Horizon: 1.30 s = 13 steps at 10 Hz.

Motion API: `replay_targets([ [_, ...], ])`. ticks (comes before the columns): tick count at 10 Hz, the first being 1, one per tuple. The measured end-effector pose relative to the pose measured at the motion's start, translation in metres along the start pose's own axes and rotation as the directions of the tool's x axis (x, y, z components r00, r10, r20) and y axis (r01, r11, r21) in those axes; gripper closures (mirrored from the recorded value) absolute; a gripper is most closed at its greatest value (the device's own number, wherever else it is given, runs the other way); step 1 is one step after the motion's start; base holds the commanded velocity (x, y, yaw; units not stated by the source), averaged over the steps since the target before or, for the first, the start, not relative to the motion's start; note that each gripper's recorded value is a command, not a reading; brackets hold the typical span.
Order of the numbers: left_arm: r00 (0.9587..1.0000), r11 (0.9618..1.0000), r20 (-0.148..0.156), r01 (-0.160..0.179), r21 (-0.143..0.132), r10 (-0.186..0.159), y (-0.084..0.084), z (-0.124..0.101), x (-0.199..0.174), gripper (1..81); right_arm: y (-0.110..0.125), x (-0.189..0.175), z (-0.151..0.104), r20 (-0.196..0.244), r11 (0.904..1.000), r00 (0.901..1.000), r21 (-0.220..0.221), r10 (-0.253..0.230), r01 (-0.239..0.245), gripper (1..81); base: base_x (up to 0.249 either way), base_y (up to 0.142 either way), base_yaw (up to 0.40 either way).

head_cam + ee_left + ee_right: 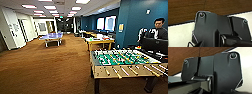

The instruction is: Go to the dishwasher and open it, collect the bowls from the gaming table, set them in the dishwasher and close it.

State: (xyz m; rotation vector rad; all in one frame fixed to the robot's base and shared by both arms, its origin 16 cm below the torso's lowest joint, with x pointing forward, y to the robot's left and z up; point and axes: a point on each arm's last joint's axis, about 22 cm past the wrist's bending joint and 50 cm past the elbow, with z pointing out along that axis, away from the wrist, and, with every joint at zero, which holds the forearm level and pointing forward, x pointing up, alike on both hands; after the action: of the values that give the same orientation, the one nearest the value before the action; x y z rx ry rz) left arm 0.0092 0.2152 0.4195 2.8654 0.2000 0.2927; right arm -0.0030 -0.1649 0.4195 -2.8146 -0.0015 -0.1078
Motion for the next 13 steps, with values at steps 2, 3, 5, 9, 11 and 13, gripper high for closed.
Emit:
replay_targets([
  [2,1.0,1.0,0.001,0.002,-0.009,-0.002,0.006,0.001,-0.001,1.0,0.007,0.0,-0.002,0.0,0.9999,1.0,-0.009,-0.004,0.004,1.0,0.121,0.0,0.0],
  [3,1.0,1.0,0.001,0.004,-0.008,-0.004,0.006,0.001,-0.002,1.0,0.006,0.0,-0.001,0.0,0.9999,1.0,-0.008,-0.007,0.007,1.0,0.121,0.0,0.0],
  [5,1.0,1.0,-0.002,0.003,-0.001,-0.003,0.0,0.0,0.002,1.0,-0.001,0.002,0.0,-0.002,1.0,0.9999,0.001,-0.01,0.01,1.0,0.123,0.0,0.0],
  [9,1.0,1.0,0.001,0.005,-0.005,-0.005,0.004,0.001,-0.001,1.0,0.006,0.004,-0.001,-0.004,0.9998,0.9998,-0.008,-0.02,0.02,1.0,0.123,0.07,0.0],
  [11,1.0,1.0,0.002,0.006,-0.005,-0.006,0.003,0.0,-0.001,1.0,0.005,0.004,-0.001,-0.004,0.9998,0.9998,-0.008,-0.02,0.02,1.0,0.123,0.112,0.0],
  [13,0.9999,1.0,-0.01,0.006,0.008,-0.006,-0.005,0.0,0.009,1.0,-0.007,0.01,0.002,-0.013,0.9997,0.9997,0.011,-0.021,0.021,1.0,0.123,0.111,0.0],
])
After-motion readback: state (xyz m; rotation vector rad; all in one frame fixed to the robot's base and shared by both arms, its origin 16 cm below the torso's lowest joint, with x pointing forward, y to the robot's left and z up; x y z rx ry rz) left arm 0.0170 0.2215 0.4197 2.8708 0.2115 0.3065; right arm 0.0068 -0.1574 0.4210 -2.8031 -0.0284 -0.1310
